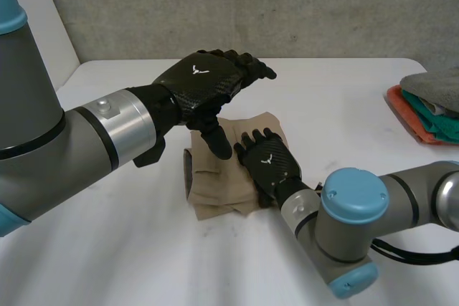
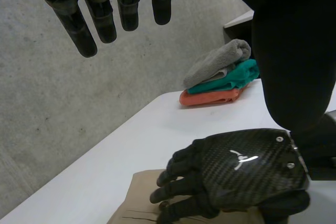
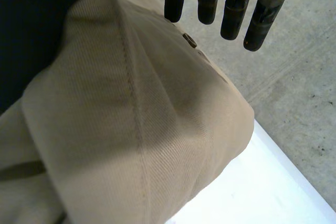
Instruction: Fold the laundry.
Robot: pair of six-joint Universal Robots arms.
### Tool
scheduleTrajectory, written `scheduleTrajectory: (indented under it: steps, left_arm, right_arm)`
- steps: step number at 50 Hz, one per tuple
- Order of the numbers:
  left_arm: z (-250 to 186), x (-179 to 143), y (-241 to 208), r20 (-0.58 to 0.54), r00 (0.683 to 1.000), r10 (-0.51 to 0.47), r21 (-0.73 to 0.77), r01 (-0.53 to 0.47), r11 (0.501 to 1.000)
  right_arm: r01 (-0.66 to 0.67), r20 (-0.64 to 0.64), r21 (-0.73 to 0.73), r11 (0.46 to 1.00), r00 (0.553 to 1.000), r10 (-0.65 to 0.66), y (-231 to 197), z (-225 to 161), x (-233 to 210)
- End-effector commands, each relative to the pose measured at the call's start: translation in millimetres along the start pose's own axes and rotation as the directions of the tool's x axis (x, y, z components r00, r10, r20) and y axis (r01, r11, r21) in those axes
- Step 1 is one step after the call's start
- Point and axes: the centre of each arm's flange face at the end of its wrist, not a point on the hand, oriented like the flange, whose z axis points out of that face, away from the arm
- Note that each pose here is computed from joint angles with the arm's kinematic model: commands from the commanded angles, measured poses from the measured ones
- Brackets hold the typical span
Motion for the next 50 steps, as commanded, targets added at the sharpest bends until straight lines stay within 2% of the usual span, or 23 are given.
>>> scheduleTrajectory:
  steps: [1, 26, 31, 41, 45, 50]
  left_arm:
    - [0.8, -0.4, 1.1, 0.002, 1.0, -0.018, -0.002, 0.018, 1.0]
    - [1.0, -1.1, 0.9, 0.004, 1.0, -0.02, 0.0, 0.02, 1.0]
    - [1.0, -1.8, 0.6, 0.006, 1.0, -0.024, 0.002, 0.024, 1.0]
    - [0.8, -4.1, 0.3, 0.012, 1.0, -0.024, 0.002, 0.024, 1.0]
    - [0.8, -4.1, 0.3, 0.012, 1.0, -0.027, 0.003, 0.027, 1.0]
    - [1.0, -4.1, 1.2, 0.012, 0.999, -0.03, 0.0, 0.03, 1.0]
  right_arm:
    - [0.001, -0.014, 0.011, 1.0, 1.0, -0.001, 5.8, 23.0, 0.2]
    - [-0.011, -0.004, 0.055, 0.998, 1.0, 0.011, -16.2, 51.2, 20.8]
    - [-0.015, -0.073, 0.056, 0.998, 0.997, 0.019, -18.8, 39.4, 68.8]
    - [0.007, -0.042, 0.116, 0.993, 0.999, -0.002, 5.9, 28.7, 132.5]
    - [0.041, -0.101, 0.171, 0.984, 0.995, -0.023, 4.2, 34.7, 162.1]
    - [0.115, -0.201, 0.278, 0.954, 0.978, -0.059, -21.8, 46.2, 206.3]
